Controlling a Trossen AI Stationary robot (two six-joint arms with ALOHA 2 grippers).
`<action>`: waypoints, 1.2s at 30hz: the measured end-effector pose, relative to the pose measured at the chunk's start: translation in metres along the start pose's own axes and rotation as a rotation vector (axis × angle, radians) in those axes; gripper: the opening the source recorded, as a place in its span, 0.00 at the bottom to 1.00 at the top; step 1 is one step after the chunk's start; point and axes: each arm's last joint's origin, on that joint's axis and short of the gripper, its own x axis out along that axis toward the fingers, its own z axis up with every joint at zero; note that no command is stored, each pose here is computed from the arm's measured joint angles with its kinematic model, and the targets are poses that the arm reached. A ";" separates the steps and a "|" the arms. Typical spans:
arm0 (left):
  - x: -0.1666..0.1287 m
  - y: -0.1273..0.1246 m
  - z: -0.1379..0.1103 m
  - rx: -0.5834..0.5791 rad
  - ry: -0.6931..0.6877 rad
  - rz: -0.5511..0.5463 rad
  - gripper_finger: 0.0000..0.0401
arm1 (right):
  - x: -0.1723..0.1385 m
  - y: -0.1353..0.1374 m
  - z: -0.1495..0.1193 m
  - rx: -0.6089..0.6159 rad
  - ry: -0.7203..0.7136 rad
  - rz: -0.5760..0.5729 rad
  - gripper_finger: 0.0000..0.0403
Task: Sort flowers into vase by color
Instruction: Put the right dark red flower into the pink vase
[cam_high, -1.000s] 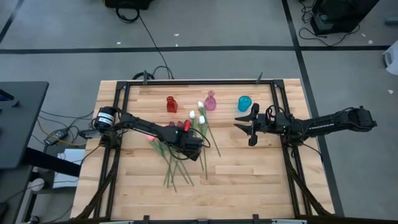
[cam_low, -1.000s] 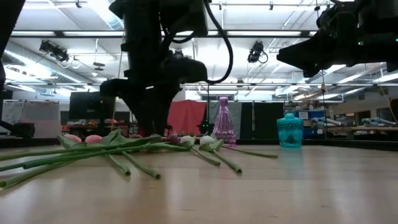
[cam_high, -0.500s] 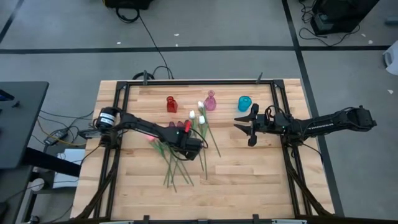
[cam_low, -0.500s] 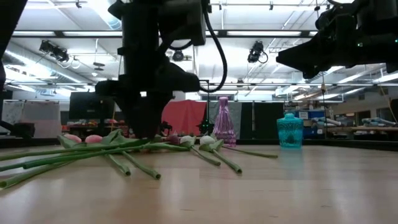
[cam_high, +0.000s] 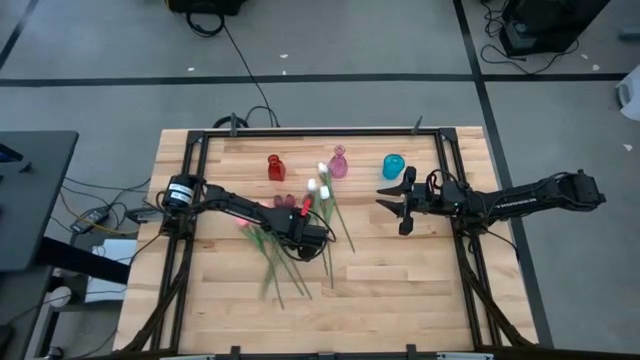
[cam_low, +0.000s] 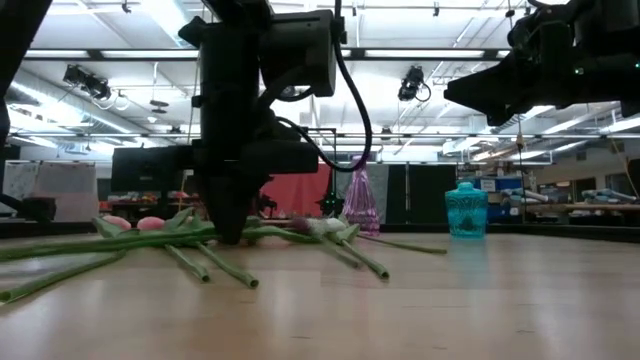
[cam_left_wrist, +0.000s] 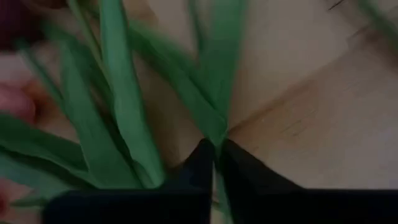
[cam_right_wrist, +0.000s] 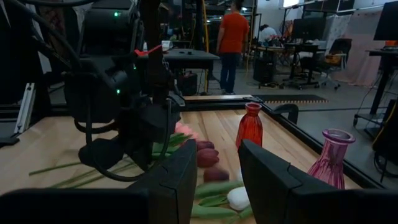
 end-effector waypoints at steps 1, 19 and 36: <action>0.000 0.000 0.000 0.012 0.000 0.000 0.03 | 0.000 0.000 0.000 0.000 -0.001 0.000 0.33; -0.094 0.023 0.028 0.081 -0.474 -0.173 0.01 | 0.000 0.000 -0.001 -0.001 0.008 0.000 0.33; -0.123 0.049 0.155 0.385 -1.236 -0.345 0.01 | -0.001 0.001 -0.003 0.006 0.037 0.051 0.33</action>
